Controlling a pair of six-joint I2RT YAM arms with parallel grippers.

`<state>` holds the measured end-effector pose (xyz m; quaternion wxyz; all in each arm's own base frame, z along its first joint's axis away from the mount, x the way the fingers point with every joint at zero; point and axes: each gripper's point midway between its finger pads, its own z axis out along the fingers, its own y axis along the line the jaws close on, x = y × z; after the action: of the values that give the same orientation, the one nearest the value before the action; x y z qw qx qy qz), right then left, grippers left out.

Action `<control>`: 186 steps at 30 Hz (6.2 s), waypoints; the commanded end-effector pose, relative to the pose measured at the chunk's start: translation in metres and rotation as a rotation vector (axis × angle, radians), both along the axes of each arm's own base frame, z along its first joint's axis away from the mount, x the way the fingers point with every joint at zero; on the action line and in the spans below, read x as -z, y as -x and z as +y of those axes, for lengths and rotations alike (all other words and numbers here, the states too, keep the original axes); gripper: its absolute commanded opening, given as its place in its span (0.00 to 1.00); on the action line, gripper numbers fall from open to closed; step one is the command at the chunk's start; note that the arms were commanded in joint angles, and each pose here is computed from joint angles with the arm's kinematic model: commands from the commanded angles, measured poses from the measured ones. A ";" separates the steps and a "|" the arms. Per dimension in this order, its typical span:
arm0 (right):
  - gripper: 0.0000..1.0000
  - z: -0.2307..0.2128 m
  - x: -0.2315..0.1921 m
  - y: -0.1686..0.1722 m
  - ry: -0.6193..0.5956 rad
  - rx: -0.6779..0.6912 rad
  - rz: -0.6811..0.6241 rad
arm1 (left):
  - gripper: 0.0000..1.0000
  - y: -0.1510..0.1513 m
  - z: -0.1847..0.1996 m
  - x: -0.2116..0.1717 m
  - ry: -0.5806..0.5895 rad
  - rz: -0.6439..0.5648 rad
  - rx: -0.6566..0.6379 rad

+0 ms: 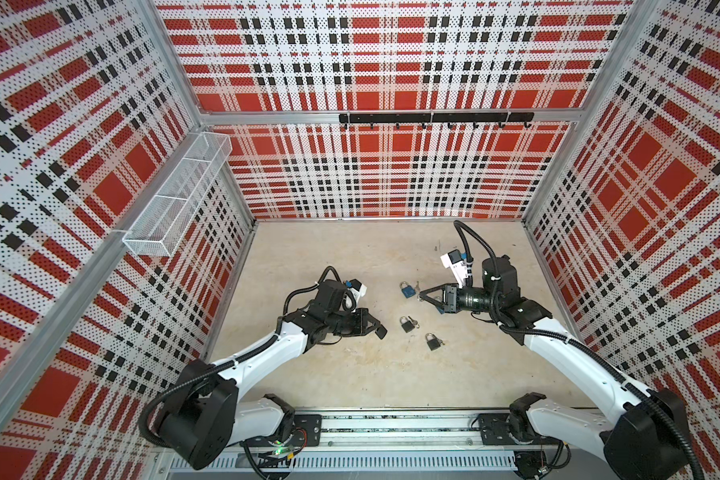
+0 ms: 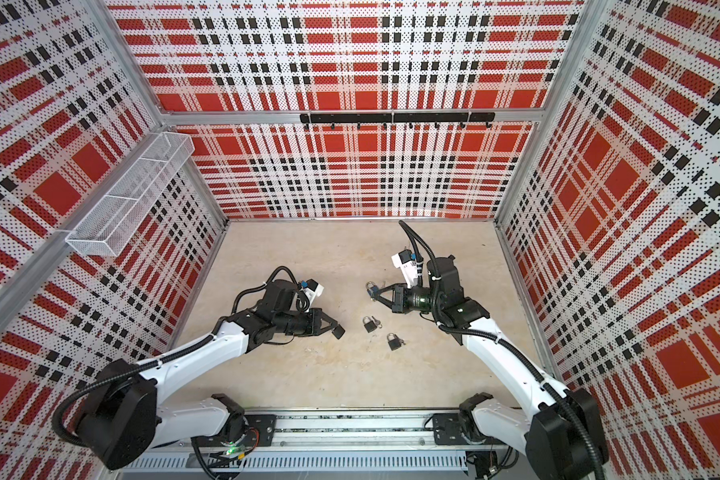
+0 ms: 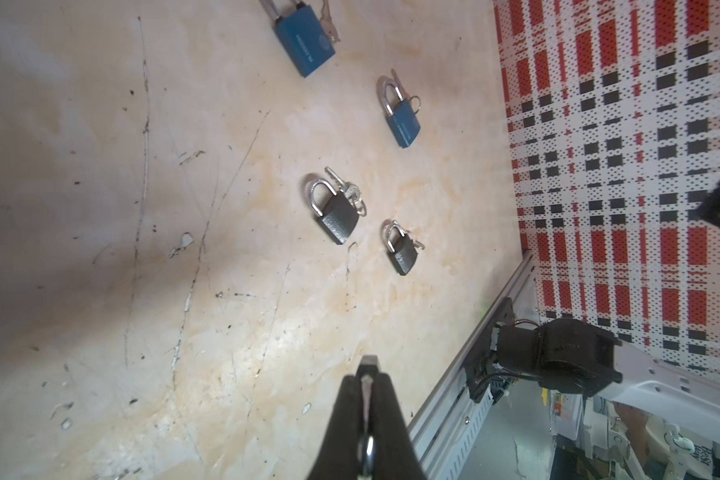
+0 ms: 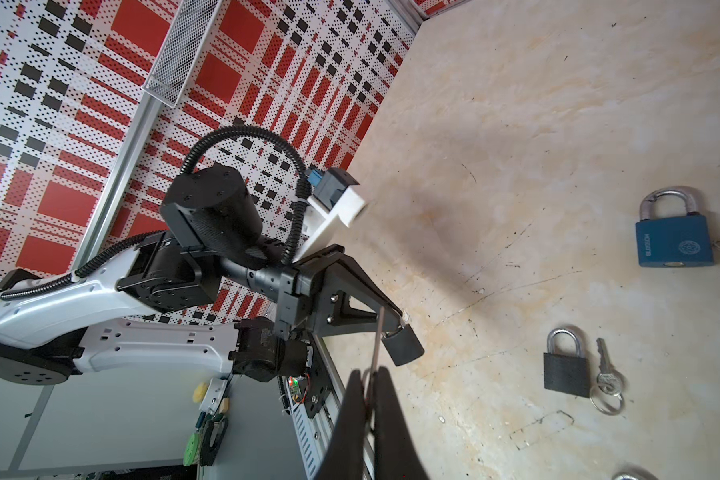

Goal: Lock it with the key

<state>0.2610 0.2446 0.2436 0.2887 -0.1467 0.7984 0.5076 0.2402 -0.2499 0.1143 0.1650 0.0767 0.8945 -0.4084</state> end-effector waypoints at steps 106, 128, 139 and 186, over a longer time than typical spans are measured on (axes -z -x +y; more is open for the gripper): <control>0.21 0.081 0.201 0.031 0.358 0.233 0.120 | 0.39 -0.038 0.088 -0.023 -0.148 -0.180 -0.375; 0.35 0.047 0.076 -0.002 0.437 0.322 -0.194 | 0.41 -0.061 0.109 -0.069 -0.210 -0.386 -0.521; 0.88 -0.080 0.001 -0.067 0.444 0.659 -0.386 | 0.62 -0.097 0.135 -0.131 -0.408 -0.623 -0.613; 1.00 -0.256 0.114 -0.122 0.823 1.131 -0.666 | 1.00 -0.151 0.239 -0.020 -0.765 -1.020 -0.747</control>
<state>0.3802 -0.0121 0.1128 0.6161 0.0421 0.7730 -0.1451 0.3818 -0.0127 0.1044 0.5877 0.0152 0.7995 0.1229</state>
